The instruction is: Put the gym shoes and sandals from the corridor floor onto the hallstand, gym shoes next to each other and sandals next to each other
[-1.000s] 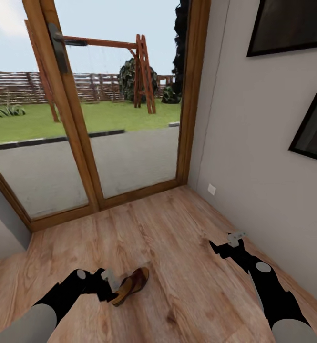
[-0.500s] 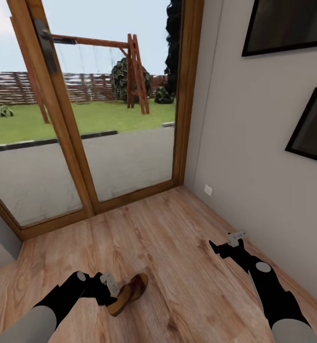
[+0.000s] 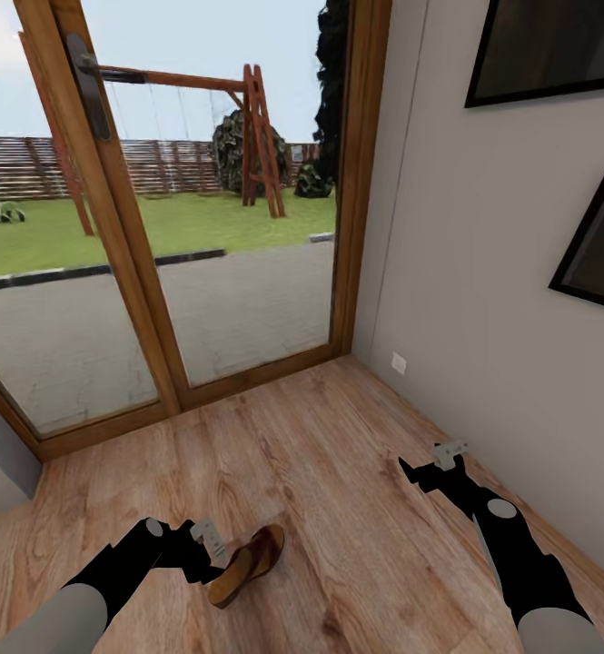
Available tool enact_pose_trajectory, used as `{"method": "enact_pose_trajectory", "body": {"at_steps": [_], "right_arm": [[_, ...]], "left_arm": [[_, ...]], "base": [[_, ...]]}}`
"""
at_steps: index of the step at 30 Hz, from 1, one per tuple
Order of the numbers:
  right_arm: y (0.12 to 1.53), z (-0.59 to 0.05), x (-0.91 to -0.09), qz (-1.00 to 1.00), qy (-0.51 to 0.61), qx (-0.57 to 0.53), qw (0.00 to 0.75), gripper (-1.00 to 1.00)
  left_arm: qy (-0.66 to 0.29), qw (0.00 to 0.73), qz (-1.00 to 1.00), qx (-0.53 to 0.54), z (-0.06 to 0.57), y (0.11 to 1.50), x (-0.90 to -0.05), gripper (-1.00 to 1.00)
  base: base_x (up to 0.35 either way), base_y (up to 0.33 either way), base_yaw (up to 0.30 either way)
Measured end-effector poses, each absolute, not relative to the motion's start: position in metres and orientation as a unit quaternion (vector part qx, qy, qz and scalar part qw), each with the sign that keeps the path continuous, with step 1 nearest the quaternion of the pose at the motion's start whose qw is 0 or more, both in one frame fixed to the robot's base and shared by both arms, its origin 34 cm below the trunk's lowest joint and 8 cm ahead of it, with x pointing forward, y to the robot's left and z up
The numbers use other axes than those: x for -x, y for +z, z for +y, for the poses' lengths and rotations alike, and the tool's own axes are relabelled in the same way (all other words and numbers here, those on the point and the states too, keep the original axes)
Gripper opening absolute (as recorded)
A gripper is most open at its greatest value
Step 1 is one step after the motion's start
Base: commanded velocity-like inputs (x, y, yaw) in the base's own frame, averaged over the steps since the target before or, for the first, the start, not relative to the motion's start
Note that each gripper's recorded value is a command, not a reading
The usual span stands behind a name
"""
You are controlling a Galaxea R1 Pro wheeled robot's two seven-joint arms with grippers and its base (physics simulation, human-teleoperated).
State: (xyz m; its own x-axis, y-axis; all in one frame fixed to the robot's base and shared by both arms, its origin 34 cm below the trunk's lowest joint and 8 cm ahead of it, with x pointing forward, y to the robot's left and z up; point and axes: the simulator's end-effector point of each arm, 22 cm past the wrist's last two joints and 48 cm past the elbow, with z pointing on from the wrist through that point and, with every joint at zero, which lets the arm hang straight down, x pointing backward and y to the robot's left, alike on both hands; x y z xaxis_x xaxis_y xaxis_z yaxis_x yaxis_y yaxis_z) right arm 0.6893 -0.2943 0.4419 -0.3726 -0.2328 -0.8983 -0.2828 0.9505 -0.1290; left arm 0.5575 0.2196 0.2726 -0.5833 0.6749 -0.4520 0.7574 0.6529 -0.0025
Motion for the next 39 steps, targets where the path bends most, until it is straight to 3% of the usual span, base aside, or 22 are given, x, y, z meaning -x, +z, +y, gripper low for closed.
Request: {"method": "enact_pose_trajectory", "body": {"at_steps": [39], "right_arm": [[0.413, -0.297, -0.686, 0.845, 0.024, 0.151, 0.513, 1.0]], "left_arm": [[-0.089, 0.221, 0.89, -0.389, 0.214, 0.254, -0.565, 1.0]], "base": [[0.024, 0.004, 0.0]]}}
